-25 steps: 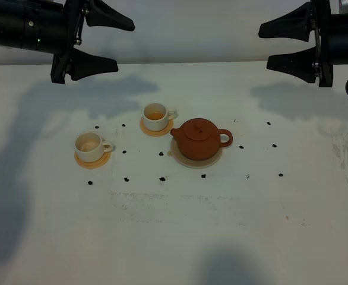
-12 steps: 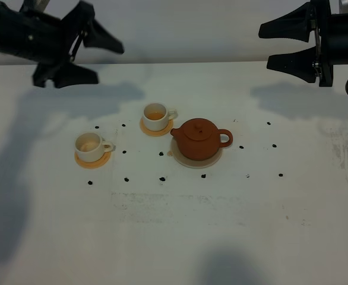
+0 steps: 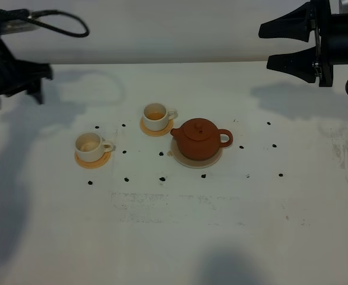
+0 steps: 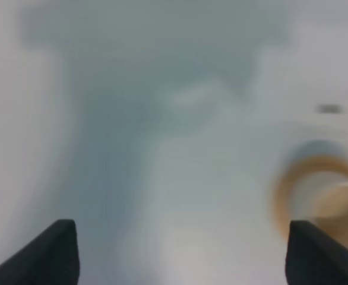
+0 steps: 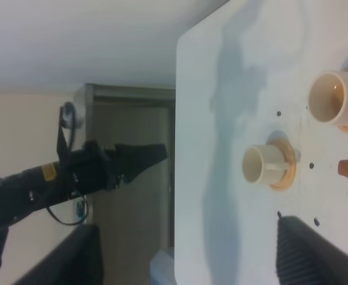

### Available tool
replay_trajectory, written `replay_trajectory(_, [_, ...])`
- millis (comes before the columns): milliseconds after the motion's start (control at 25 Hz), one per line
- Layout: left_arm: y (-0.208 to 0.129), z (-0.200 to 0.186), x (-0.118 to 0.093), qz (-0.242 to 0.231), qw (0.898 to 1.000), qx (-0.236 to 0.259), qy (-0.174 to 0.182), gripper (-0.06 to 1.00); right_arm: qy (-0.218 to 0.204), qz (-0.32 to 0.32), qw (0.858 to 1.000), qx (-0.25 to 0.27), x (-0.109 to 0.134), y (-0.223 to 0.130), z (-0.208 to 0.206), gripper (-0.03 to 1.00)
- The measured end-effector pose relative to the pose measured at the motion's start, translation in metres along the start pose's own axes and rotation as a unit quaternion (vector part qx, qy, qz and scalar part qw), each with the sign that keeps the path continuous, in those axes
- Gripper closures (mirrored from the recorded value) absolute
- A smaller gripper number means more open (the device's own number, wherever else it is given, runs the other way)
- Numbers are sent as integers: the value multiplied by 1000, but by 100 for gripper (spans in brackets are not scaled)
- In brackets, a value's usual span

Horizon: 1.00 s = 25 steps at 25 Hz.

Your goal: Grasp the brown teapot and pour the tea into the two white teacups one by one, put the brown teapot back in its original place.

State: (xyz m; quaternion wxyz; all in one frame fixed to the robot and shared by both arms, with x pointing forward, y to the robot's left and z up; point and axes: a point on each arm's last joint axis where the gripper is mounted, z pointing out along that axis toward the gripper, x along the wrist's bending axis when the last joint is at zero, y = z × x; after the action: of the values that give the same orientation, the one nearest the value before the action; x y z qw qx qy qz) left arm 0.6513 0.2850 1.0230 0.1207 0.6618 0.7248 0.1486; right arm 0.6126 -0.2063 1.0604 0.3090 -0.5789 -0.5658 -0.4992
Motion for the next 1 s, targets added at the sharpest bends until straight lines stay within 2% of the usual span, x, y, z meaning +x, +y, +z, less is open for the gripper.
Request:
replay_trajectory(80, [-2, 0, 6, 11, 999, 11, 31, 23, 0, 0, 1000, 0, 0, 0, 0, 38])
replay_trajectory(200, [-6, -1, 10, 16, 998, 36, 51, 23, 0, -2, 1000, 0, 0, 0, 0, 38])
replay_trajectory(360, [-13, -2, 11, 23, 995, 74, 60, 23, 0, -3, 1000, 0, 0, 0, 0, 38])
replay_trajectory(520, [-21, -5, 11, 51, 990, 121, 51, 23, 0, -3, 1000, 0, 0, 0, 0, 38])
replay_trajectory(800, [-24, -36, 11, 62, 993, 91, 33, 26, 0, -4, 1000, 0, 0, 0, 0, 38])
replay_trajectory(1000, [-53, -64, 17, 63, 994, 87, 32, 27, 0, -5, 1000, 0, 0, 0, 0, 38])
